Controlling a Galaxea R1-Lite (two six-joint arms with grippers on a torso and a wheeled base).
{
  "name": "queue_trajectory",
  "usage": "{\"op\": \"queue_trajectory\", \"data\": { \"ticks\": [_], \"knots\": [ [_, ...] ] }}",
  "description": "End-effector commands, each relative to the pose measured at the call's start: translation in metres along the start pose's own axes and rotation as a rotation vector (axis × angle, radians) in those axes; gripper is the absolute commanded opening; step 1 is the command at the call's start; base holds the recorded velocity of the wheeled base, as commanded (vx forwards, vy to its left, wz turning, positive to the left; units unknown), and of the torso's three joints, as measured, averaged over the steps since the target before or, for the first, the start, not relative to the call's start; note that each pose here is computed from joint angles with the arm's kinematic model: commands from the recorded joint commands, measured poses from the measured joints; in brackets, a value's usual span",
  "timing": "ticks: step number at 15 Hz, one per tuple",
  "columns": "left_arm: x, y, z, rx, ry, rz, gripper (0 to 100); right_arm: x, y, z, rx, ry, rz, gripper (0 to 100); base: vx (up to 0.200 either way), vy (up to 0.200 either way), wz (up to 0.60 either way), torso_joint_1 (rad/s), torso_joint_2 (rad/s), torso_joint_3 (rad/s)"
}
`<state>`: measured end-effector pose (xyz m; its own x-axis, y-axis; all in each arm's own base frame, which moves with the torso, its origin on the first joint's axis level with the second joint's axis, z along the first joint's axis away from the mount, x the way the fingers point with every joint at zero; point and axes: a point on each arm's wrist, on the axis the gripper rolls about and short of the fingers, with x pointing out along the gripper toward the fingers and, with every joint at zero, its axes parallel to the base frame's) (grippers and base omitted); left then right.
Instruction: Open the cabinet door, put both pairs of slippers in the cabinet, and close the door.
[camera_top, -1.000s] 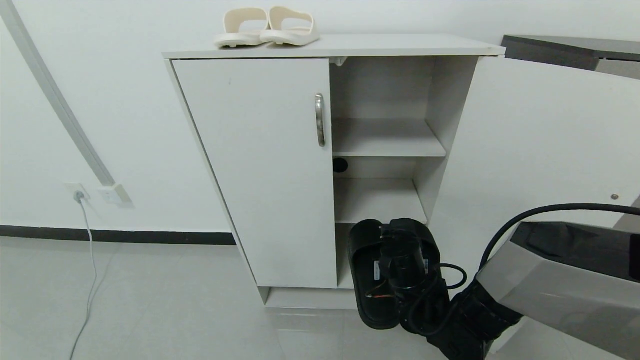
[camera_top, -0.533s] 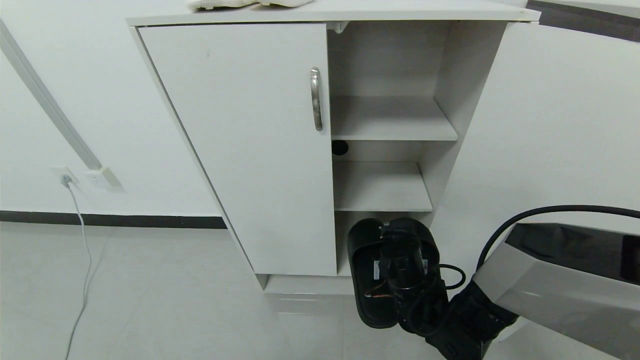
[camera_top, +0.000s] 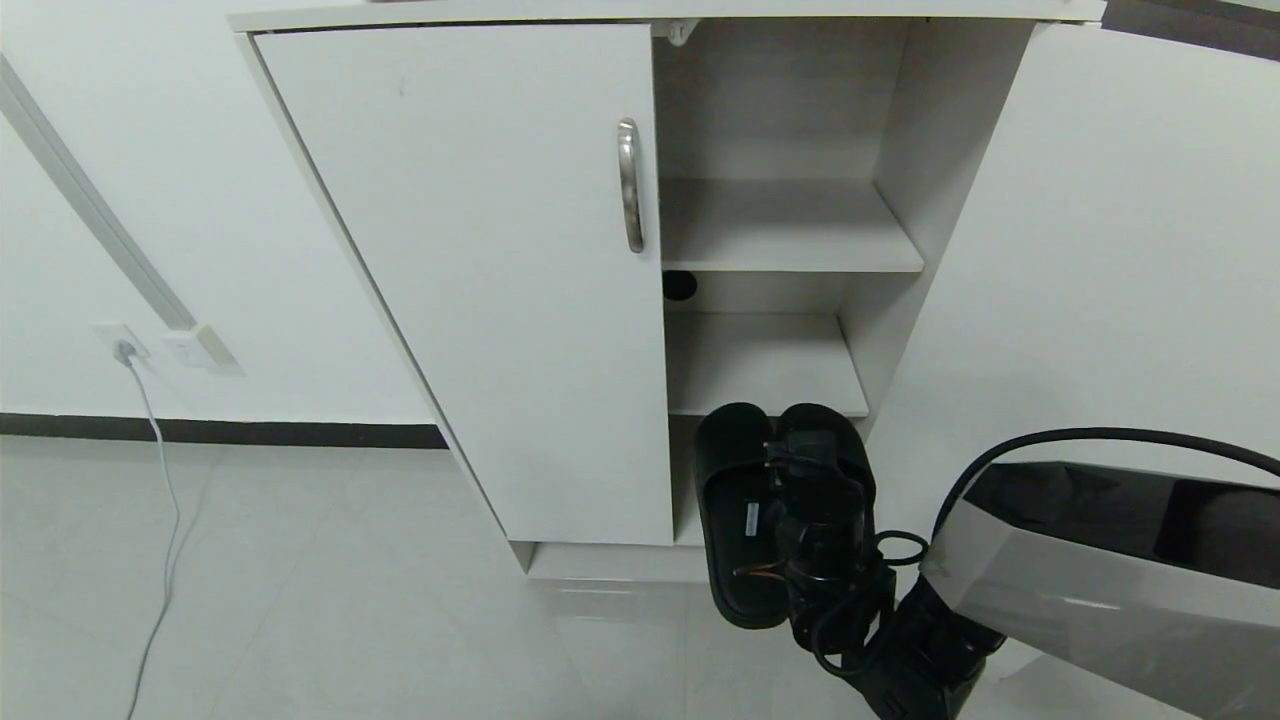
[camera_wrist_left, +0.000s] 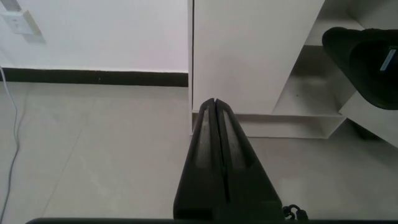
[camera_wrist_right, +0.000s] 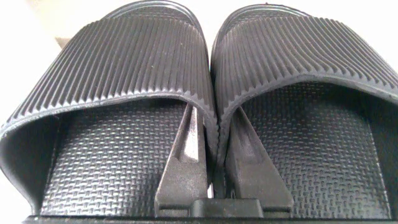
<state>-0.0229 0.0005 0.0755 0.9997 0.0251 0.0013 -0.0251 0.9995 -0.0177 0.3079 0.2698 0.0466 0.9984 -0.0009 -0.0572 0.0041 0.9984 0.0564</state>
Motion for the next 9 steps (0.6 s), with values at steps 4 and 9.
{"op": "queue_trajectory", "data": {
  "ticks": [4, 9],
  "knots": [
    [0.0001, 0.0000, 0.0000, -0.001, 0.001, 0.001, 0, 0.0022, -0.0019, -0.0068, -0.012, 0.013, -0.007, 0, 0.000, 0.000, 0.00, 0.000, 0.00, 0.000],
    [0.0001, 0.0000, 0.0000, -0.001, 0.001, 0.001, 0, 0.0040, -0.0030, -0.0099, -0.016, 0.017, -0.012, 0, 0.000, 0.000, 0.00, 0.000, 0.00, 0.000]
  ]
}}
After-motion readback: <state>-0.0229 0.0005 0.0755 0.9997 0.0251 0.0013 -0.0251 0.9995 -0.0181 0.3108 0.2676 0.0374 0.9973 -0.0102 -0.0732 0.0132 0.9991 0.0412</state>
